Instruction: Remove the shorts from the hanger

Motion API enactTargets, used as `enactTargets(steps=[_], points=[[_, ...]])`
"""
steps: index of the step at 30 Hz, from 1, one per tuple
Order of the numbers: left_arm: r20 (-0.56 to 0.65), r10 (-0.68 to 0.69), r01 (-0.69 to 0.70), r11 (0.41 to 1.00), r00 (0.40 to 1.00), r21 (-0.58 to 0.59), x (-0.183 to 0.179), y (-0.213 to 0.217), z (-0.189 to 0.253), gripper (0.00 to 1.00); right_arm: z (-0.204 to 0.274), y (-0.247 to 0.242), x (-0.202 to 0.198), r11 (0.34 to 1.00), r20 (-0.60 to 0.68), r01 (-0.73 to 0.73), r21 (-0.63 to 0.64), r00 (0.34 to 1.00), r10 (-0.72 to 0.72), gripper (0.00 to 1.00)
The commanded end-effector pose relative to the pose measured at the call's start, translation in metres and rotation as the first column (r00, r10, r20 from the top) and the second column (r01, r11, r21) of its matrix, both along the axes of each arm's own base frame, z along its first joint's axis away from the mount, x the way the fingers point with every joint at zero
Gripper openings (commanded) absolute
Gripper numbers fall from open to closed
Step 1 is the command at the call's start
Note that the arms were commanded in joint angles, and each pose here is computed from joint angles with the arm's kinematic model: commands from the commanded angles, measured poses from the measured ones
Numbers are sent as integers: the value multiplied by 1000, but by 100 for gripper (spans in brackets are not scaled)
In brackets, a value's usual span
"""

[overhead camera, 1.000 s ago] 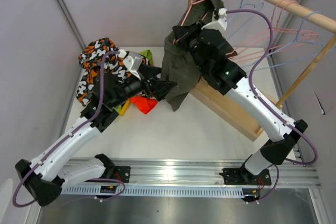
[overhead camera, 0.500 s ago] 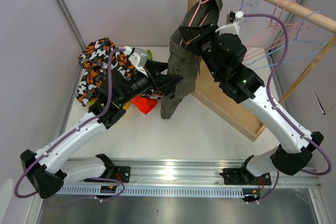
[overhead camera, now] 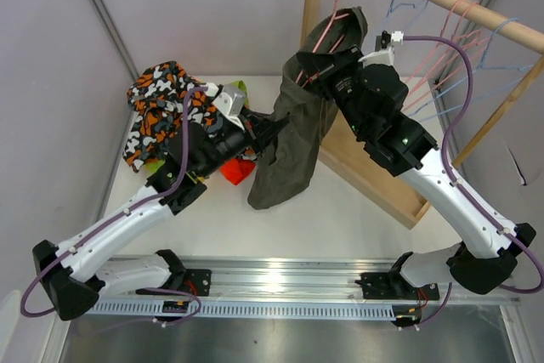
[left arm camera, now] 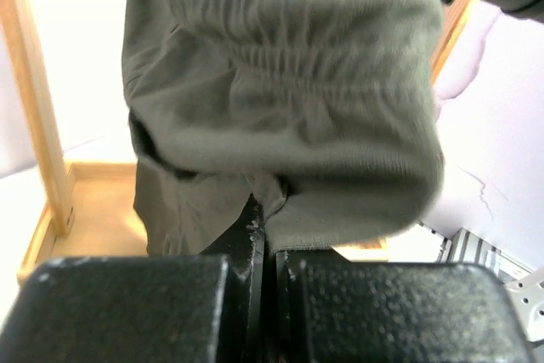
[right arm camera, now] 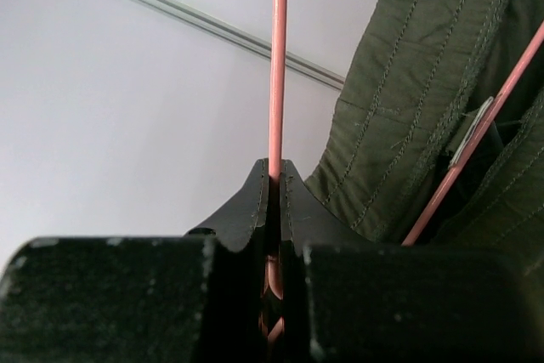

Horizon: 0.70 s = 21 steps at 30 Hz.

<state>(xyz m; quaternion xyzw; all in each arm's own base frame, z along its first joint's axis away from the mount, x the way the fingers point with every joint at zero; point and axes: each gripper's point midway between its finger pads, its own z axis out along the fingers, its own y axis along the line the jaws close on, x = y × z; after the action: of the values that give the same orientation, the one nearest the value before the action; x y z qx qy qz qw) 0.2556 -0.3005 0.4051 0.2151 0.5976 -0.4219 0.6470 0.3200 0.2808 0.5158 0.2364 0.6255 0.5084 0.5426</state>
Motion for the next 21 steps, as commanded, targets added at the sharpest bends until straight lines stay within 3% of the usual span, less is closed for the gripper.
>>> enactTargets(steps=[1,7,11,16,21], points=[[39,101,-98,993,994,-59,-19,32,29,0,48,-30,-12,995,95,20,100,995,-30,0],[-36,93,-97,988,995,-121,-85,70,4,0,52,-53,13,993,92,86,86,991,-94,0],[-111,72,-77,996,991,-47,-102,67,-37,0,59,-63,15,989,105,114,98,987,-124,0],[-126,119,-117,993,985,21,-89,49,-64,0,58,-58,11,987,85,77,144,992,-90,0],[-61,258,-255,965,964,61,-47,25,-63,0,52,-12,-18,980,50,-109,166,994,102,0]])
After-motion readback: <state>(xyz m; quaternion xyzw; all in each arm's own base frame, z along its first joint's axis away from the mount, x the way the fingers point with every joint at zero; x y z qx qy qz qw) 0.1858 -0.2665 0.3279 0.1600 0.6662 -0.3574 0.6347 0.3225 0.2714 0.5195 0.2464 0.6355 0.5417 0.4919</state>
